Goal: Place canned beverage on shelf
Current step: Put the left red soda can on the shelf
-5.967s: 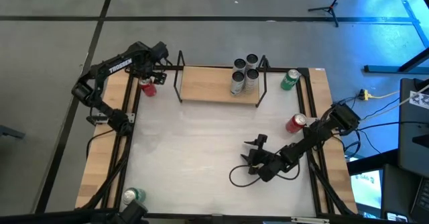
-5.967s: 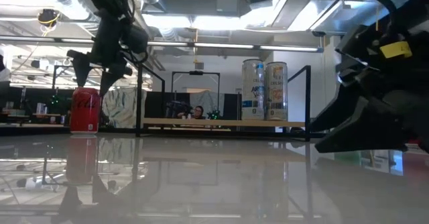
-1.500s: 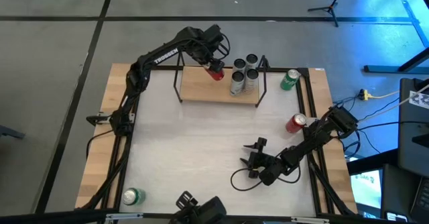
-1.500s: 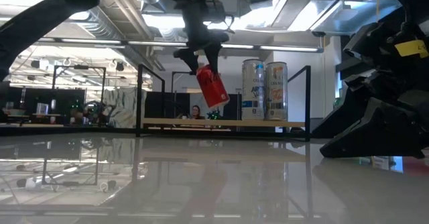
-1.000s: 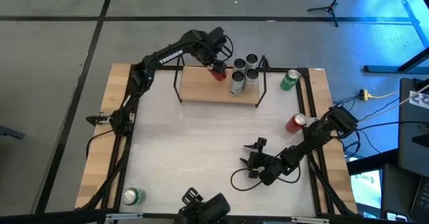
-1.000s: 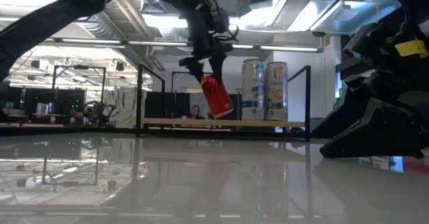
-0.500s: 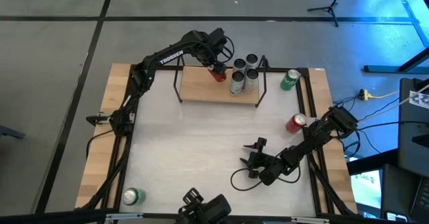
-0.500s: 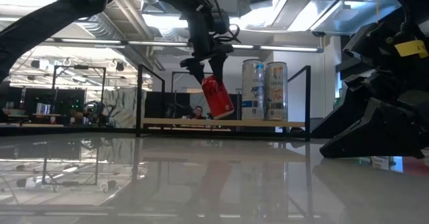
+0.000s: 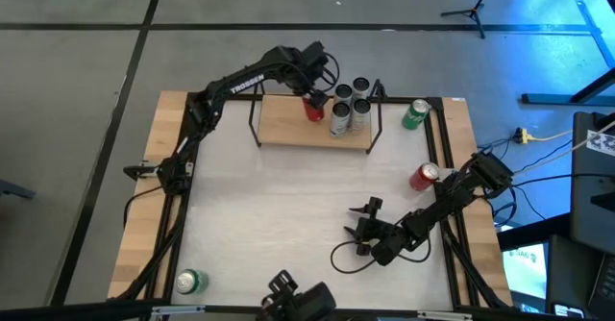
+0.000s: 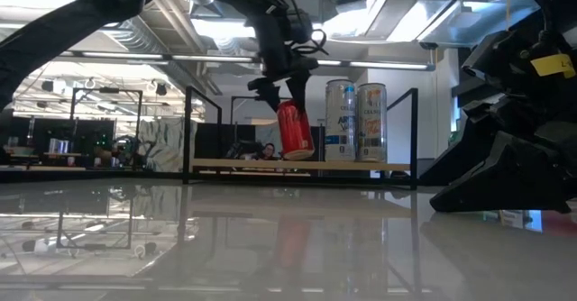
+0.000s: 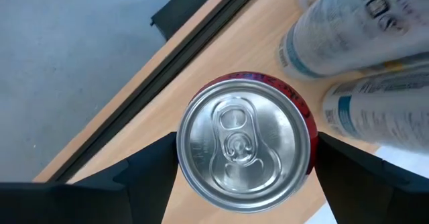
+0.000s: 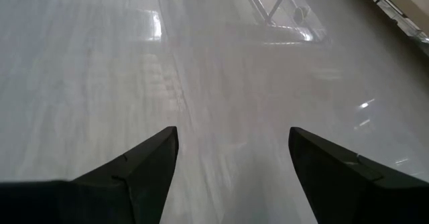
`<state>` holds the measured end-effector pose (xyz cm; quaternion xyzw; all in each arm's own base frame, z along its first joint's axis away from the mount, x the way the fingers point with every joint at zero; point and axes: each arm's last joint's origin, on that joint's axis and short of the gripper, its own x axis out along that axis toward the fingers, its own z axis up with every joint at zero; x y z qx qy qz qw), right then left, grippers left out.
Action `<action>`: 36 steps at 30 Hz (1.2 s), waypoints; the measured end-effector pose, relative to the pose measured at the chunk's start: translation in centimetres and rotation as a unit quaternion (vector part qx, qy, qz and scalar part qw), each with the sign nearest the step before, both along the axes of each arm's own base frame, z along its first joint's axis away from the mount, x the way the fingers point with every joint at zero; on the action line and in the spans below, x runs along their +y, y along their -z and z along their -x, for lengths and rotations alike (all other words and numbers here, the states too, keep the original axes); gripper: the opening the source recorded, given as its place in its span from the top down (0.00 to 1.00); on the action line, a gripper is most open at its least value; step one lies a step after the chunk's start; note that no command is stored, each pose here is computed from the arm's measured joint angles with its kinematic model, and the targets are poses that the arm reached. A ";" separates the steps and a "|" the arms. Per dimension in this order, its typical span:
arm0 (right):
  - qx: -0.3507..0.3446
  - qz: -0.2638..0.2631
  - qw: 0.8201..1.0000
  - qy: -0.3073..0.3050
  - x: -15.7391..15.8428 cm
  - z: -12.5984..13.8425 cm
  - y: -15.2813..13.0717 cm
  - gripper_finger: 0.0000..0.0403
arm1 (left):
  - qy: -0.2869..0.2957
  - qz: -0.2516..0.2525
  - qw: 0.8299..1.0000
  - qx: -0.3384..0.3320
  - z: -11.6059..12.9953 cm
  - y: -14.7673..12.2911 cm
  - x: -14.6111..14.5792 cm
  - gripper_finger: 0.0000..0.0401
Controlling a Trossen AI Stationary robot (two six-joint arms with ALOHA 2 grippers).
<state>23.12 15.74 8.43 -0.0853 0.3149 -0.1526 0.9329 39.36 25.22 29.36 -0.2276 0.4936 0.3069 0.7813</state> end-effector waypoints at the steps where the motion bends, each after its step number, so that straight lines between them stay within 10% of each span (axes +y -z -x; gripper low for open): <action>1: 0.000 0.000 1.000 0.000 0.0 0.0 0.0 0.29 | 0.001 -0.003 1.000 -0.004 -0.1 0.1 0.0 0.24; 36: 0.000 -0.001 1.000 0.001 0.0 0.0 0.0 0.29 | 0.017 -0.074 0.997 0.021 -1.1 1.1 -0.3 0.23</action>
